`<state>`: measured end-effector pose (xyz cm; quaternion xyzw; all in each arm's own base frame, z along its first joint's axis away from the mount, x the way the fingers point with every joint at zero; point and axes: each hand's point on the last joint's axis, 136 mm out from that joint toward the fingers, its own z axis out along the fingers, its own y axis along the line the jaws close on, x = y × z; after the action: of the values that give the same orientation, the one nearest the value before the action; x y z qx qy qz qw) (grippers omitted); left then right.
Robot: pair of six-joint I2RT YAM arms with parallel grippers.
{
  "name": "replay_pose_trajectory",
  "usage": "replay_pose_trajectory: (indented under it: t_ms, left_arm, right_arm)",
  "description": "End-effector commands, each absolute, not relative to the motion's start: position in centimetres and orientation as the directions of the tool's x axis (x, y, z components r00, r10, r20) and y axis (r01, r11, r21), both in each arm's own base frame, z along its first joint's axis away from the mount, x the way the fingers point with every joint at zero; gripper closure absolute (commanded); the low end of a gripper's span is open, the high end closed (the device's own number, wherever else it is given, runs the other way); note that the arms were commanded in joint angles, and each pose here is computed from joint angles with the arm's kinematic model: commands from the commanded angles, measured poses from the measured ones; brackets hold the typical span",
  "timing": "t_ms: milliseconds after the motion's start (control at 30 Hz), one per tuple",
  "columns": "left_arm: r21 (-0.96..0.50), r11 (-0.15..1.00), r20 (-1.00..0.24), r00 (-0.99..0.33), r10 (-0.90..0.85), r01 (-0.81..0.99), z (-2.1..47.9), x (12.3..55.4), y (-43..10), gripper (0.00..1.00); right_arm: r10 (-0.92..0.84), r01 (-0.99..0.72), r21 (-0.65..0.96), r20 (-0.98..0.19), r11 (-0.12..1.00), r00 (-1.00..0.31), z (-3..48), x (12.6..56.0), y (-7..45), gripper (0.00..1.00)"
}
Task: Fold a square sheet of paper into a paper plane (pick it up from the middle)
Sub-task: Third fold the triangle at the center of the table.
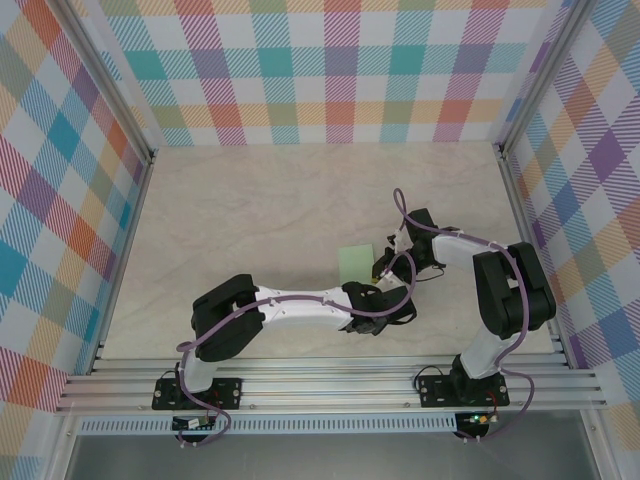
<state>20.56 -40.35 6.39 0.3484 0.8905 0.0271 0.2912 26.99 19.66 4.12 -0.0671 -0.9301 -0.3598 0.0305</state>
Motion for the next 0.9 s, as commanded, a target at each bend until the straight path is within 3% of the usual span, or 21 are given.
replay_pose_trajectory:
  t_ms: [0,100,467,700,867]
  left_arm:
    - [0.319,0.742,-0.487,-0.569,0.662,0.590,6.3,21.0,-40.0,0.33]
    - [0.327,0.744,-0.489,-0.570,0.660,0.582,6.3,21.1,-39.9,0.38]
    - [0.310,0.760,-0.526,-0.563,0.637,0.571,7.5,21.3,-39.6,0.79]
    - [0.263,0.768,-0.528,-0.579,0.621,0.584,7.6,21.3,-39.5,0.92]
    - [0.093,0.775,-0.535,-0.626,0.568,0.625,7.3,20.9,-39.6,0.98]
  right_arm:
    - [0.091,0.143,0.691,0.111,0.708,-0.990,4.9,27.3,20.2,0.88]
    - [0.089,0.142,0.692,0.111,0.708,-0.990,4.9,27.3,20.2,0.88]
    - [0.090,0.146,0.679,0.117,0.720,-0.989,4.5,27.1,19.9,0.87]
    - [0.086,0.139,0.675,0.111,0.724,-0.990,4.6,27.2,19.9,0.85]
    - [0.097,0.117,0.646,0.067,0.754,-0.993,5.5,27.8,19.3,0.76]
